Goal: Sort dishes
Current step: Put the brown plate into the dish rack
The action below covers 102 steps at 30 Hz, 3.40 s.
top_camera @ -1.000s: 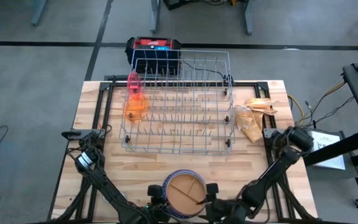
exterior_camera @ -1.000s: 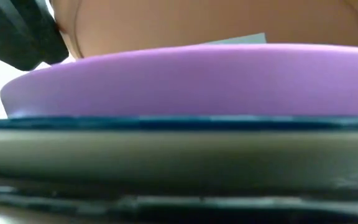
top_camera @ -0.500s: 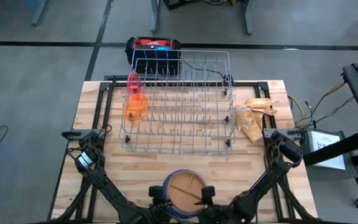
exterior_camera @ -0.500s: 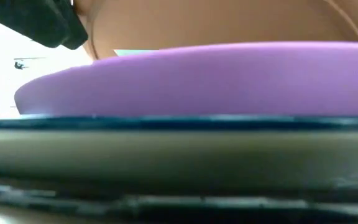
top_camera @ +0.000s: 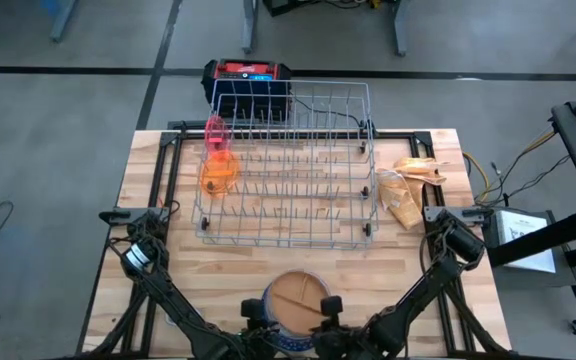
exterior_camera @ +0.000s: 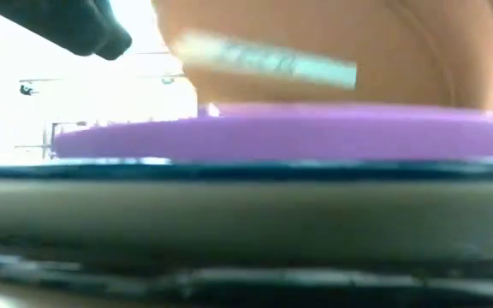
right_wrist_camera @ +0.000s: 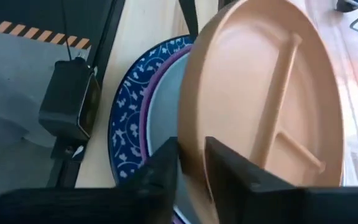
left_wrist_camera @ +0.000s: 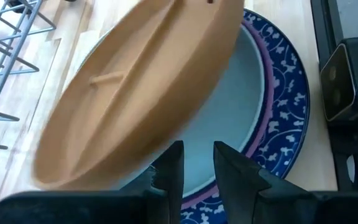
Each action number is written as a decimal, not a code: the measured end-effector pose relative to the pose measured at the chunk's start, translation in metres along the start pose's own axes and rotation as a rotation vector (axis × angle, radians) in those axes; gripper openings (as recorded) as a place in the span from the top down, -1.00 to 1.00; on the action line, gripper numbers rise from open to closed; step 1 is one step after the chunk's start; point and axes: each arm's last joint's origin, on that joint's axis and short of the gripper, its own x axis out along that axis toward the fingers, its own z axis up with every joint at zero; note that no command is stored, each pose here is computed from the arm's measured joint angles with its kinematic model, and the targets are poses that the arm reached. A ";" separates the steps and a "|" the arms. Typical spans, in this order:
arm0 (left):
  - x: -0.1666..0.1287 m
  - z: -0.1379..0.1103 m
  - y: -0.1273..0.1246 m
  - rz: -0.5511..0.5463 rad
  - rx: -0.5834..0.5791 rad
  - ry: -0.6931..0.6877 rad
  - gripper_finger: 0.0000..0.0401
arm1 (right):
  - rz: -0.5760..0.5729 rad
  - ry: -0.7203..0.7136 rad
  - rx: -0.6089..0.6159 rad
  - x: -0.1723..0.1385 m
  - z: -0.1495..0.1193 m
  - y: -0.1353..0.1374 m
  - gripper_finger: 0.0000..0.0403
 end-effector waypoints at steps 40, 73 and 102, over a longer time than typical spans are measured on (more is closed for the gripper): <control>-0.133 0.132 0.164 0.117 -0.195 -0.203 0.32 | -0.752 0.091 -0.866 -0.083 0.002 -0.028 0.99; -0.140 0.160 0.261 -0.078 -0.323 -0.197 0.08 | -1.056 0.230 -0.917 -0.034 0.026 -0.107 0.99; -0.122 0.163 0.278 0.214 -0.262 -0.231 0.79 | -0.988 0.056 -0.422 -0.029 0.026 -0.115 0.30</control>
